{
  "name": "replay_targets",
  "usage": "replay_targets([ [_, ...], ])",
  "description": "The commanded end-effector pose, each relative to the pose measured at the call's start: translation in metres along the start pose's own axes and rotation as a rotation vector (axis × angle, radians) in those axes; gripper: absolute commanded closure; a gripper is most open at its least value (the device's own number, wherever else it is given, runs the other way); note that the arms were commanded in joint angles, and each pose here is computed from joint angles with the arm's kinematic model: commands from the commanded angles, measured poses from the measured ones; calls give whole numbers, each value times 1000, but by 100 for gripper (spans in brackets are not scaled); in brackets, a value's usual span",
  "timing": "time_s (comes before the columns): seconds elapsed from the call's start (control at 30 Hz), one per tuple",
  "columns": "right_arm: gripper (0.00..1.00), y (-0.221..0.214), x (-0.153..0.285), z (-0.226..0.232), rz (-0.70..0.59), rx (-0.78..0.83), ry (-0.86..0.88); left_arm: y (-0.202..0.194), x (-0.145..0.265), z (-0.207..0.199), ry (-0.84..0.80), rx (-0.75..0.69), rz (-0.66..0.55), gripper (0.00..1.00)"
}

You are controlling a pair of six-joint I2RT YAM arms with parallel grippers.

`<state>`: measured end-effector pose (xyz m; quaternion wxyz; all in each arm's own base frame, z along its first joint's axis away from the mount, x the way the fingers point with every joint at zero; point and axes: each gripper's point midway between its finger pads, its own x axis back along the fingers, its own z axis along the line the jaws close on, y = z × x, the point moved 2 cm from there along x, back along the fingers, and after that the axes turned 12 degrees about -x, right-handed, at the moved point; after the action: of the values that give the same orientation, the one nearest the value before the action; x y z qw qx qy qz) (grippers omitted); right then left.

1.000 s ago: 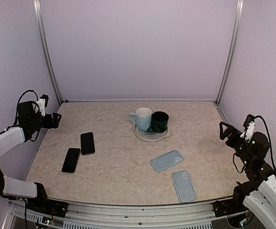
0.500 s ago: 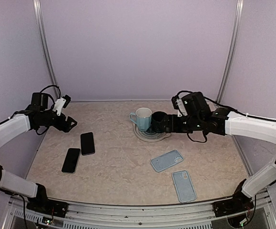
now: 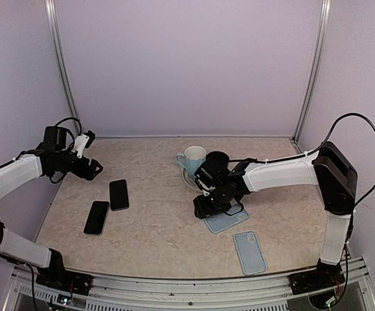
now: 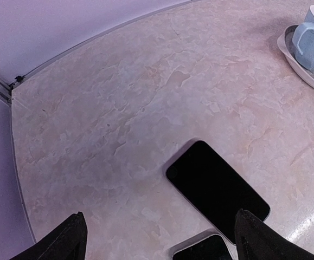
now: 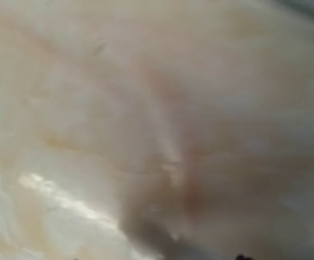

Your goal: Put the phone into the phone case

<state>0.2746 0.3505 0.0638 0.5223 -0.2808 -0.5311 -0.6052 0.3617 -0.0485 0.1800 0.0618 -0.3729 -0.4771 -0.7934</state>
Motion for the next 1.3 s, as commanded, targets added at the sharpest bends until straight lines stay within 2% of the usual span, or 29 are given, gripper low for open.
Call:
replay_targets([
  [0.0,43,-21,-12,24,82,40,56,-8,-5,-5,-11,7,26,7],
  [0.23,50,-37,-9,23,118,65,11,-7,-5,-4,-9,7,27,7],
  [0.3,54,-44,-6,34,130,120,57,-8,-5,-4,-7,7,28,7],
  [0.37,53,-58,-1,50,165,207,105,-8,-6,-4,-8,8,32,7],
  [0.47,47,-64,13,55,156,255,63,-8,-6,-4,-9,7,33,7],
  [0.57,44,-40,34,41,50,188,4,-7,-6,-4,-13,8,25,7],
  [0.73,40,-10,43,-33,-87,-91,-235,-8,-8,-5,-19,14,37,7],
  [0.87,39,-9,27,-59,-77,-172,-302,-9,-8,-7,-26,11,35,7],
  [1.07,38,-9,3,-67,-38,-186,-340,-13,-10,-8,-29,16,49,7],
  [1.17,43,-15,-7,-63,-5,-176,-304,-13,-10,-8,-30,14,45,7],
  [1.23,52,-19,-11,-57,16,-167,-260,-14,-11,-9,-32,14,46,7],
  [1.27,61,-20,-12,-53,24,-159,-234,-14,-11,-9,-32,13,46,7],
])
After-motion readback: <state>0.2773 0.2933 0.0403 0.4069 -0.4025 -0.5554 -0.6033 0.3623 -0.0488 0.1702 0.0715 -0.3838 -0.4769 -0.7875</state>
